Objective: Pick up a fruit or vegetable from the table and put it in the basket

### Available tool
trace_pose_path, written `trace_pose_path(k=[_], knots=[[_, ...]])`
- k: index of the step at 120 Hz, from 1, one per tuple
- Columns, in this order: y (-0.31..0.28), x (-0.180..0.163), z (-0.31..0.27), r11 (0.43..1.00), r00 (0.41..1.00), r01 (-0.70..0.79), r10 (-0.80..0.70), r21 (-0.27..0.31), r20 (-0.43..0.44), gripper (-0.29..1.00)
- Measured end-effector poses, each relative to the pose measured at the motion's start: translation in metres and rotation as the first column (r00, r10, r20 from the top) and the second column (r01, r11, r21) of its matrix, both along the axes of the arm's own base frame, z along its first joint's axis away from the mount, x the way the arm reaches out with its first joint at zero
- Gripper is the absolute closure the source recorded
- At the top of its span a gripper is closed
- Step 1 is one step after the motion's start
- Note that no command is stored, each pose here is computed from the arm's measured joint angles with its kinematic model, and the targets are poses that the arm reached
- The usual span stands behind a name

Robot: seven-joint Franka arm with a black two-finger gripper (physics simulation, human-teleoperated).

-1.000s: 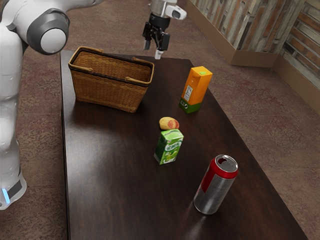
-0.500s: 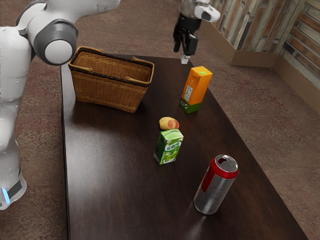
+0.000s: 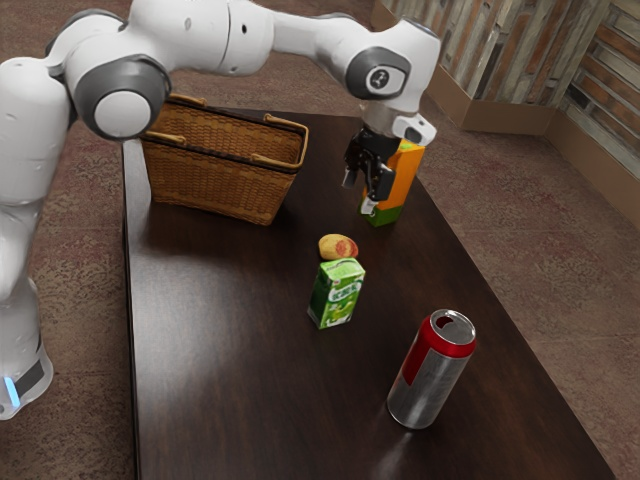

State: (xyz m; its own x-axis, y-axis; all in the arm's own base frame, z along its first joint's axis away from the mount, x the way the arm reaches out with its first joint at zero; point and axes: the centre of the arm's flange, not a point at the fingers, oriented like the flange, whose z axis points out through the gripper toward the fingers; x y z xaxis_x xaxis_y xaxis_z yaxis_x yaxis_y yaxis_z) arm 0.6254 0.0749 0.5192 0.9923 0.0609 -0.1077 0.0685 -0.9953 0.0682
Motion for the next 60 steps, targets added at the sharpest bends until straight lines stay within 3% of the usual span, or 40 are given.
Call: trace_pose_path(k=[60], knots=[[-0.010,-0.007,-0.055,1.000,0.999,-0.006,0.006,0.015,0.031,0.00]])
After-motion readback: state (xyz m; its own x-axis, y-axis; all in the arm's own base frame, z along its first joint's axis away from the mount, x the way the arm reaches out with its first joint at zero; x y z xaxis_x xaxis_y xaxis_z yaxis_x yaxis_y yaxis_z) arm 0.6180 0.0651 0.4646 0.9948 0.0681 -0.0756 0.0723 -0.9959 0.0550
